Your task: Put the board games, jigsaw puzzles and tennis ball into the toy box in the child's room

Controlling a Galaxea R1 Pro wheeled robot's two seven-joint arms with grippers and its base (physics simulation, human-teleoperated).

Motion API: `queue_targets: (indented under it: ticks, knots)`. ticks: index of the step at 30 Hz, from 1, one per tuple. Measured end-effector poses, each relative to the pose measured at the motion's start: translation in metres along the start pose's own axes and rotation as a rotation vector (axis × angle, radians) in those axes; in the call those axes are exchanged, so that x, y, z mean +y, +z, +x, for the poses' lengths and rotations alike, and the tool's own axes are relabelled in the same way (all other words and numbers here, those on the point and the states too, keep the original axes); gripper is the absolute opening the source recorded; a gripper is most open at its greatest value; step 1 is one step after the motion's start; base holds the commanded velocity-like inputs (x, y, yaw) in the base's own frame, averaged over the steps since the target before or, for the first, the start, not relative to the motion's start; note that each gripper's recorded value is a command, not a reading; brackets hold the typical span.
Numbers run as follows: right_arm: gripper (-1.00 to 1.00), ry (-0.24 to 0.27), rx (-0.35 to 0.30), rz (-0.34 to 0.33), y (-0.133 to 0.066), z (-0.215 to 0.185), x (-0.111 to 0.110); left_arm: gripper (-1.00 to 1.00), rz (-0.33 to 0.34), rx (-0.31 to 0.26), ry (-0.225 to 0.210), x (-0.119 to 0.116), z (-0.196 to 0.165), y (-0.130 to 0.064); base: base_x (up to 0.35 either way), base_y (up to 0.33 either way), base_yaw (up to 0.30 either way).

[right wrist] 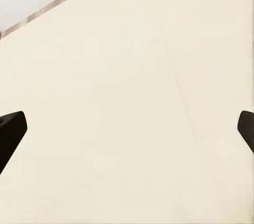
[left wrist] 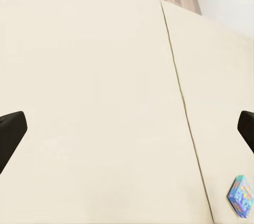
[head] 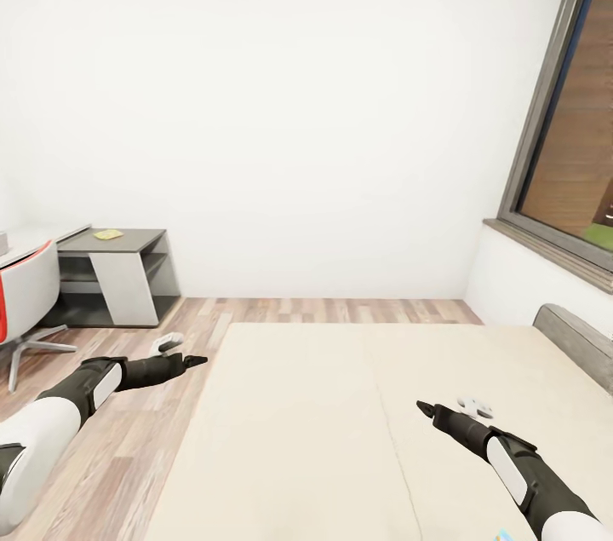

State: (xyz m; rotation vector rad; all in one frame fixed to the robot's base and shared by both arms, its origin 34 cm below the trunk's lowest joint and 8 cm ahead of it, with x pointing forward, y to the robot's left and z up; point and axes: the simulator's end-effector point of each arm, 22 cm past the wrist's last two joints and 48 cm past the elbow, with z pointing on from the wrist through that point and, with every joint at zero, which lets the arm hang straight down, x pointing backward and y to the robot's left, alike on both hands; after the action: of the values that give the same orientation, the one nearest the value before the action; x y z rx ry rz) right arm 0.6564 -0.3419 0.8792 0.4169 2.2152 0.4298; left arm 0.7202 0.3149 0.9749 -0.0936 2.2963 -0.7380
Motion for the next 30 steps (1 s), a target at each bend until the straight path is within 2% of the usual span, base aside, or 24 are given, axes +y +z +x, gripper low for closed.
queue_targets:
  ticks: [30]
  knots:
    - [1.00, 0.000, 0.000, 0.000, 0.0000, 0.0000, 0.0000, 1.00, 0.000, 0.000, 0.000, -0.0002, -0.0001, 0.0001, 0.000, -0.127, 0.000]
